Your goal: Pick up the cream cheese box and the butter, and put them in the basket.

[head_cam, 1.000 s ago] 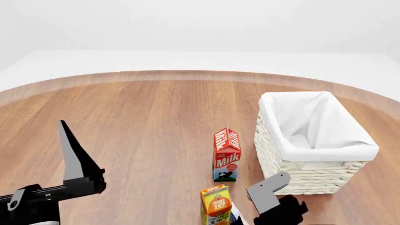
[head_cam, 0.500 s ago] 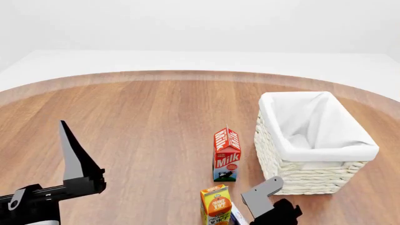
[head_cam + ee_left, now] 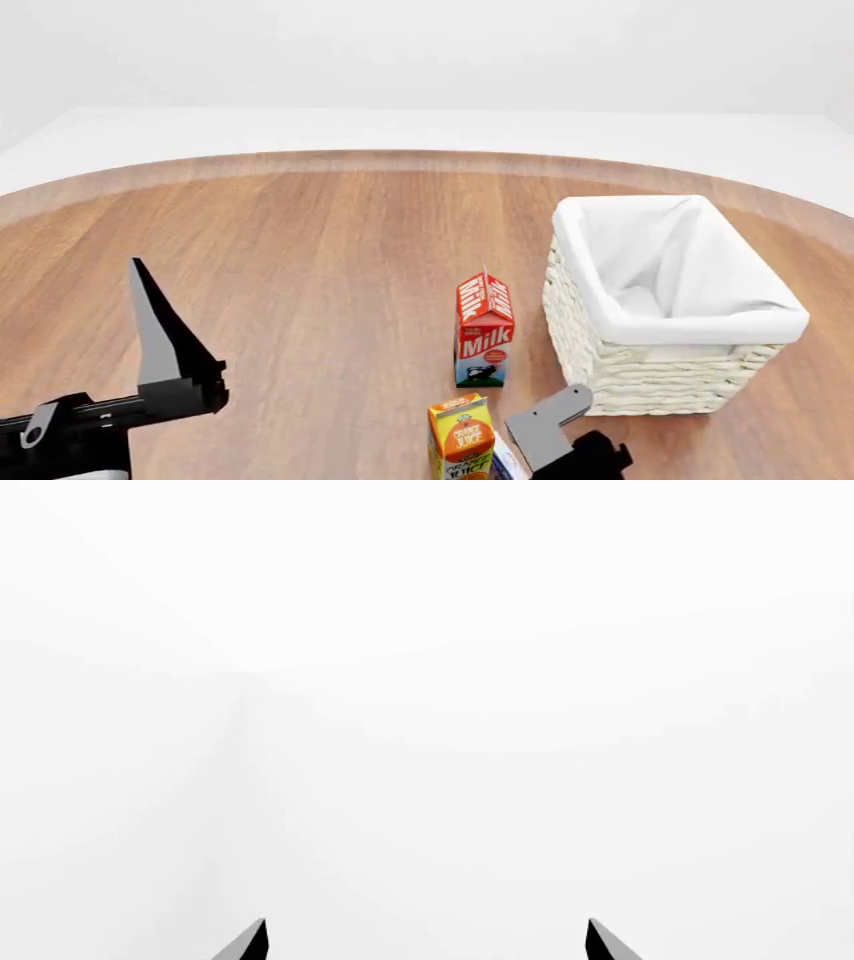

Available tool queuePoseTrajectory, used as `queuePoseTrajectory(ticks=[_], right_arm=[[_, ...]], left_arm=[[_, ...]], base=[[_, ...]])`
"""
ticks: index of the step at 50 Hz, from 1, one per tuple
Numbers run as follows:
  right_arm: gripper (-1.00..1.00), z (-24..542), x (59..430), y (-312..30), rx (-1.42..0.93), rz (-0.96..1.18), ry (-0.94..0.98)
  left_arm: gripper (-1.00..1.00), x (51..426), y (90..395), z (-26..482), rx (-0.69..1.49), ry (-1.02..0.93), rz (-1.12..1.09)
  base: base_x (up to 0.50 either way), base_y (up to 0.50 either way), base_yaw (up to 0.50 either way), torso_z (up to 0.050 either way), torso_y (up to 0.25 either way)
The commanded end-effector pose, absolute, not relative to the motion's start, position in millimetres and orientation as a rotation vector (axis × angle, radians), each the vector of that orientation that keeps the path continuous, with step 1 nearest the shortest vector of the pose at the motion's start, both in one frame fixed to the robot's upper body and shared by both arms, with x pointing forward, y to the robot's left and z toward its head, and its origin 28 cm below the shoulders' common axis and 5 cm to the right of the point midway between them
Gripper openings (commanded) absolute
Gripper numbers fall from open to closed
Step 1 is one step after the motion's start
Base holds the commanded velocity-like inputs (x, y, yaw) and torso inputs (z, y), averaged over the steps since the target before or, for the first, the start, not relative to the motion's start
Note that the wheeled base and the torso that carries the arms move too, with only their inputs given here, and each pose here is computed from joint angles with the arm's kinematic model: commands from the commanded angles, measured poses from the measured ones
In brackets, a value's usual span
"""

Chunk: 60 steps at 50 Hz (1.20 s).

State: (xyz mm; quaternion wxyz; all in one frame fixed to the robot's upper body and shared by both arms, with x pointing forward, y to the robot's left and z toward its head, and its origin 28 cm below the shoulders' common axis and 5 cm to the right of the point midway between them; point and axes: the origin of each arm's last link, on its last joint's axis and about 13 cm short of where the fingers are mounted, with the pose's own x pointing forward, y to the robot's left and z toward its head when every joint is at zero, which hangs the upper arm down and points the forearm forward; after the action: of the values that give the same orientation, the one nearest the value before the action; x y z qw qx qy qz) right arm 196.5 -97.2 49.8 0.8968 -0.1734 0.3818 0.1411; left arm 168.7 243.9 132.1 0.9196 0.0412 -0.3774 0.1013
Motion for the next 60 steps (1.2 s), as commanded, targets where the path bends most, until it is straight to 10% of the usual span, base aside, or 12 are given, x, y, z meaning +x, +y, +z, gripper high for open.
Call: queuePoseTrajectory(ticks=[1,60], right_arm=[[1.0,44.8,196.8,-96.0,-0.352,0.296,0.801],[1.0,23.3,194.4,-95.8,-0.326,0.289,0.859]], left_arm=[[1.0,168.8,243.6,131.7,0.085,-0.775,0.206],[1.0,170.7,242.8,128.6,0.083,-0.765,0.191]], base=[[0.0,0.0,0.0,0.0,0.0],[0.0,0.0,0.0,0.0,0.0]])
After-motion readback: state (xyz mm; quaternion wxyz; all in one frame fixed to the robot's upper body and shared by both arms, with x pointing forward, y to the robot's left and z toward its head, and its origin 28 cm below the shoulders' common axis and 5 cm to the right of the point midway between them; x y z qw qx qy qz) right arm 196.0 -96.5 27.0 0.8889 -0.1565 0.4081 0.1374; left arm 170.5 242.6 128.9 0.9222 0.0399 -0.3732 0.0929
